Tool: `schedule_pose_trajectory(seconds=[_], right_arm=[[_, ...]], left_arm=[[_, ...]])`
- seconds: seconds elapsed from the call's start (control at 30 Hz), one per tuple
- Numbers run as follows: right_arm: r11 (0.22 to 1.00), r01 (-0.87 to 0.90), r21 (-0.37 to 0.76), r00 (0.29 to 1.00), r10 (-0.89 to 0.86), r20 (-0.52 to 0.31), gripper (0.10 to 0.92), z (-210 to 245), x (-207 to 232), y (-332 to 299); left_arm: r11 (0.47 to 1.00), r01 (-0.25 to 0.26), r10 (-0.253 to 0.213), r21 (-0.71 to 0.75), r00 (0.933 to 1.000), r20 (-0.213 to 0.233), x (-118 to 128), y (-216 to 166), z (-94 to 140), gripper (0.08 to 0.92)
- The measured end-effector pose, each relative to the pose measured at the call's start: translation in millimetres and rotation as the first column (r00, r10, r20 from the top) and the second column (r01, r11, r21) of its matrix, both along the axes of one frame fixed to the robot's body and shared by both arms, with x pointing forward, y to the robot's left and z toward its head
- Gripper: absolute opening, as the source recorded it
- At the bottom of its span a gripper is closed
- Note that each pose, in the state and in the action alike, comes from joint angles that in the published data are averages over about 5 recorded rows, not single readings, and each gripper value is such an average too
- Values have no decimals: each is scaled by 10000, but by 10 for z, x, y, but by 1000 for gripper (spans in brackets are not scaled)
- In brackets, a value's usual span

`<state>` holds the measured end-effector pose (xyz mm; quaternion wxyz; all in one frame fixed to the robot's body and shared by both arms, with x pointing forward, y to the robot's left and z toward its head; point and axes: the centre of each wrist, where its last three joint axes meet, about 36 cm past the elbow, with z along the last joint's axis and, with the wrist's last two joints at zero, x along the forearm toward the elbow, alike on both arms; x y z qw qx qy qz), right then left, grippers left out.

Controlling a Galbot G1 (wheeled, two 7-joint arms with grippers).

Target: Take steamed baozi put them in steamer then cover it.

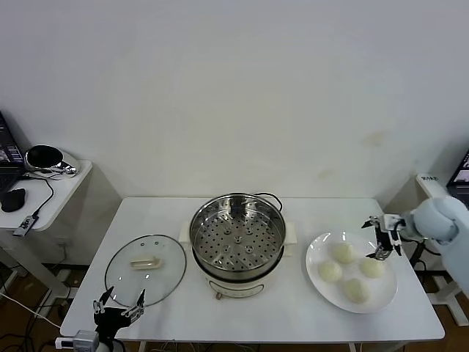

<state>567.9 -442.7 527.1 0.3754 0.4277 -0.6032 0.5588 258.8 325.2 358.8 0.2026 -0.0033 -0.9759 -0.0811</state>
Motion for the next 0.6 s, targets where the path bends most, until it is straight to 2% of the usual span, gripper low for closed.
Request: schedule_pose_trajectory(seconds=[0.33,0.6], right_arm=[[9984,-530,-201,9955,512,-795,823,-327,317,125],[9970,-716,-305,9925,682,-1014,823,-504,470,233]], left_arm=[[10000,19,-19,21,10000,-59,-23,-48,-33,823],[10000,-12,12,33,9999,-146,-34,-44,-65,823]])
